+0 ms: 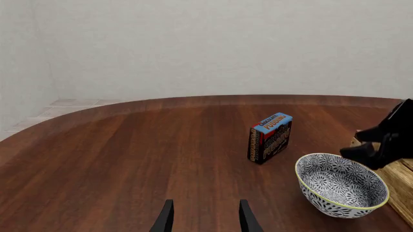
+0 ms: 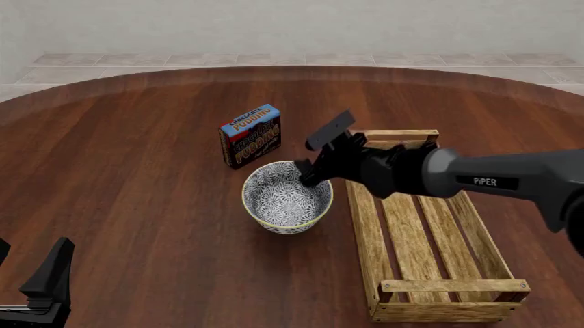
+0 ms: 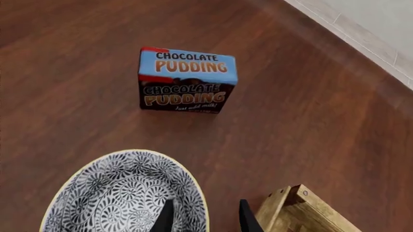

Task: Pick up the bowl on the left and put it in the tray.

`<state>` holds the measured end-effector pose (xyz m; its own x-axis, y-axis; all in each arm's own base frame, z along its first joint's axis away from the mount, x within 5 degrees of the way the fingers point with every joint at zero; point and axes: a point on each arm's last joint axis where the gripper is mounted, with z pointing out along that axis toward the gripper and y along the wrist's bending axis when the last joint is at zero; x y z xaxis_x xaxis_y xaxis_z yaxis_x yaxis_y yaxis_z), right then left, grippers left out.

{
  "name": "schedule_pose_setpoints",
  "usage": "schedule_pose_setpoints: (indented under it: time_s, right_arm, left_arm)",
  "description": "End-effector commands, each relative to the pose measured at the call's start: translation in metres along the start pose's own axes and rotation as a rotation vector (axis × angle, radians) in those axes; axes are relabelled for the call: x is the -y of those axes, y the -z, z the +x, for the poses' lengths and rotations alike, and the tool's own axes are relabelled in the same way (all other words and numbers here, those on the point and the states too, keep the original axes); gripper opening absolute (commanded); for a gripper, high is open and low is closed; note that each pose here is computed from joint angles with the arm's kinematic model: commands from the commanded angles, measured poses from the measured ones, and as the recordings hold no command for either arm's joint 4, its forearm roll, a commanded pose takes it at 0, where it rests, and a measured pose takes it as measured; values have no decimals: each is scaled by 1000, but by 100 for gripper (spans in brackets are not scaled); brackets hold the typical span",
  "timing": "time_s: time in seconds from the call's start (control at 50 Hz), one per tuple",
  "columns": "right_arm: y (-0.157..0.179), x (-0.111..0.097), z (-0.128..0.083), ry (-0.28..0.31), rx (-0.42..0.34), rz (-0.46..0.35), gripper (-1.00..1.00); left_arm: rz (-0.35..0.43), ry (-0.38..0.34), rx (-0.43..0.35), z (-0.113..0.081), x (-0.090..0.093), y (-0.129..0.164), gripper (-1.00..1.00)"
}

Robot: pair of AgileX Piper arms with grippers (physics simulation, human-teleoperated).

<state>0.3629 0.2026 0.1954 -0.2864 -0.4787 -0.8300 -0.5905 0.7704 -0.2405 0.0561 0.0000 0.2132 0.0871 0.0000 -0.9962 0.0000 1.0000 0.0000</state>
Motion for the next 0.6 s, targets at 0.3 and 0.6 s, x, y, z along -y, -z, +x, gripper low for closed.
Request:
schedule_pose_setpoints:
  time_s: [0.3,0.6]
  right_arm:
    - [-13,5,11,-23,-42,5,100]
    - [-19,16,12,-42,-48,26,100]
  left_arm:
    - [0,0,0,0,0,0,100]
    - [0,0,0,0,0,0,100]
